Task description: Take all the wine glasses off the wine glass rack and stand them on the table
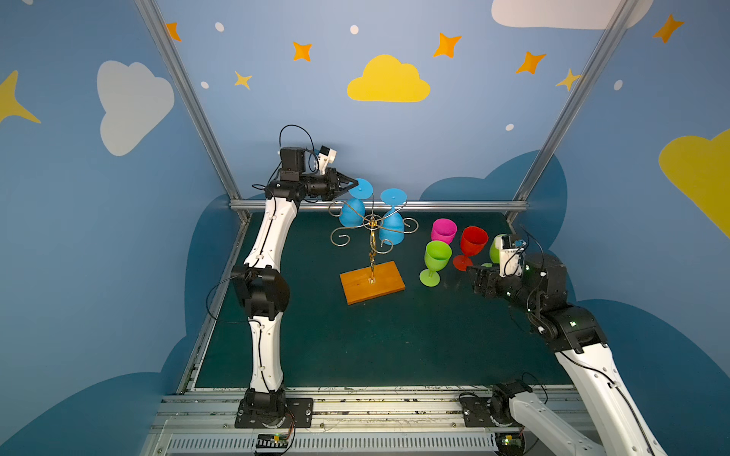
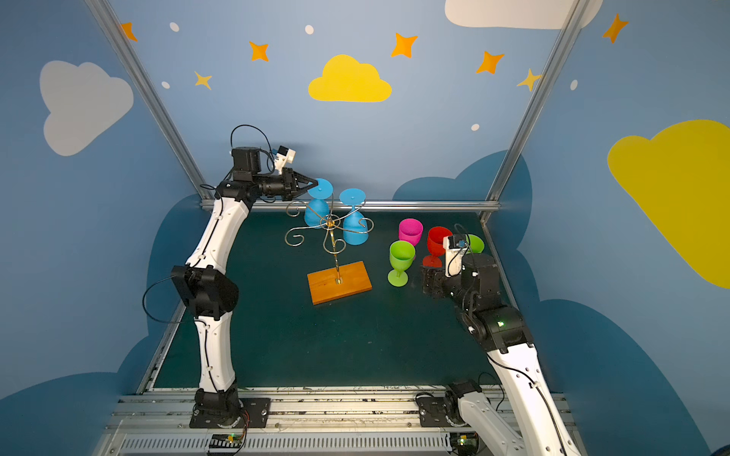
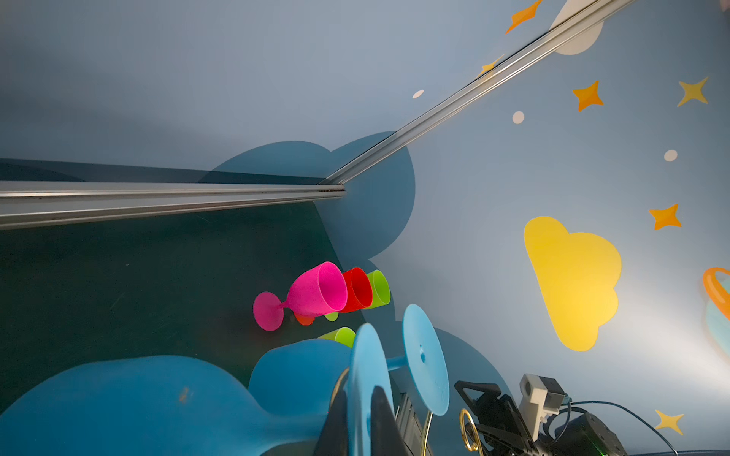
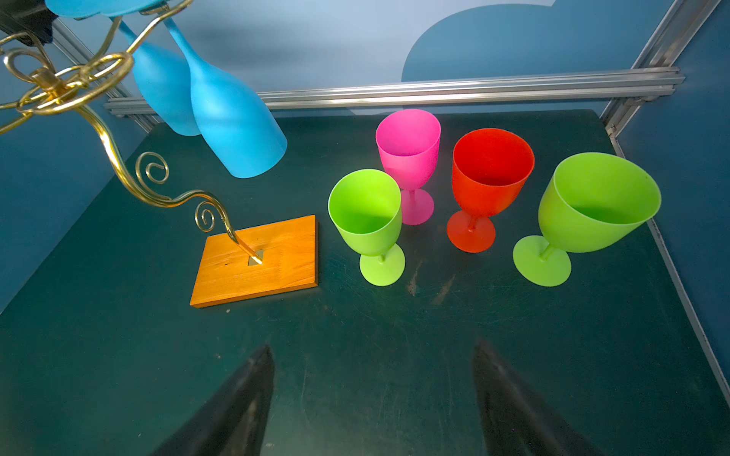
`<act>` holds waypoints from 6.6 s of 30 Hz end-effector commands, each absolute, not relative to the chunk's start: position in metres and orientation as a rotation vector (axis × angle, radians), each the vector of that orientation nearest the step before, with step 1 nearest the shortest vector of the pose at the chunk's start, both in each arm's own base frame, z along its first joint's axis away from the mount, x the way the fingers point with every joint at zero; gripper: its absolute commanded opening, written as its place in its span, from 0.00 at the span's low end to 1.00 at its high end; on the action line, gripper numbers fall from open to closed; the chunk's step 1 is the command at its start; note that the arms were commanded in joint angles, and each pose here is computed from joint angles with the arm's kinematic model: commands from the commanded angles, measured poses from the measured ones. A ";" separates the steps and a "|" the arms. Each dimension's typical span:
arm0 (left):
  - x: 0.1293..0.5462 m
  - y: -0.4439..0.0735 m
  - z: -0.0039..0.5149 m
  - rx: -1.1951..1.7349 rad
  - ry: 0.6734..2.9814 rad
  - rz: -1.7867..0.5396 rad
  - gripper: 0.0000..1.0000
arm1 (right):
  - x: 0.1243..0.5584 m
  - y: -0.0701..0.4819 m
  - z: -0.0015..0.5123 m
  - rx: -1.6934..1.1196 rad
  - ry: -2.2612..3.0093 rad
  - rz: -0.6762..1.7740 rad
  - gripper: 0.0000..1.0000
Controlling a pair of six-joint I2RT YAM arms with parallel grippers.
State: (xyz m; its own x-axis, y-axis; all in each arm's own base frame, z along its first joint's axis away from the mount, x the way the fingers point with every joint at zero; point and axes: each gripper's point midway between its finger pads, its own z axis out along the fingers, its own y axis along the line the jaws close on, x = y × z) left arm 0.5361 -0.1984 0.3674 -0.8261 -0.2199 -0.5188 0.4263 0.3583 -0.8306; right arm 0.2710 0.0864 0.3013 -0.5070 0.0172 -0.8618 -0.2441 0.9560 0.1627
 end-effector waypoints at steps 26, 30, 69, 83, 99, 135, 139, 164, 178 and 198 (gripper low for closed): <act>0.542 -0.209 0.399 0.169 1.950 -1.665 0.03 | 0.263 0.081 0.311 -0.135 2.048 0.315 0.78; 0.542 -0.214 0.399 0.177 1.945 -1.675 0.03 | 0.261 0.078 0.312 -0.134 2.044 0.305 0.78; 0.488 -0.209 0.416 0.310 1.986 -1.633 0.03 | 0.261 0.078 0.306 -0.133 2.053 0.304 0.78; 0.494 -0.194 0.405 0.255 2.008 -1.615 0.03 | 0.262 0.078 0.307 -0.133 2.052 0.303 0.78; 0.498 -0.182 0.407 0.214 2.010 -1.585 0.03 | 0.261 0.078 0.305 -0.133 2.054 0.299 0.78; 0.515 -0.121 0.422 0.035 1.940 -1.454 0.03 | 0.251 0.072 0.309 -0.127 2.034 0.282 0.78; 0.515 -0.096 0.447 0.008 1.836 -1.472 0.03 | 0.251 0.073 0.315 -0.134 2.017 0.285 0.78; 0.420 -0.080 0.579 0.192 1.519 -1.611 0.03 | 0.248 0.156 0.429 -0.585 1.486 0.619 0.79; 0.372 -0.149 0.606 0.374 1.476 -1.817 0.03 | 0.236 0.214 0.487 -0.868 1.181 0.613 0.80; 0.322 -0.228 0.590 0.564 1.543 -1.933 0.03 | 0.279 0.271 0.521 -0.975 1.042 0.537 0.85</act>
State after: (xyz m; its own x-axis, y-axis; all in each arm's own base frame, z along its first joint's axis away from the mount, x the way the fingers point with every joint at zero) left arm 0.3336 -0.2264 0.5856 -0.7599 -0.1956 -0.6199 0.6475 -0.1450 -0.7481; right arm 0.2794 0.2666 0.5048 0.3669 -0.0717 -0.9275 -0.7976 0.4889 -0.3533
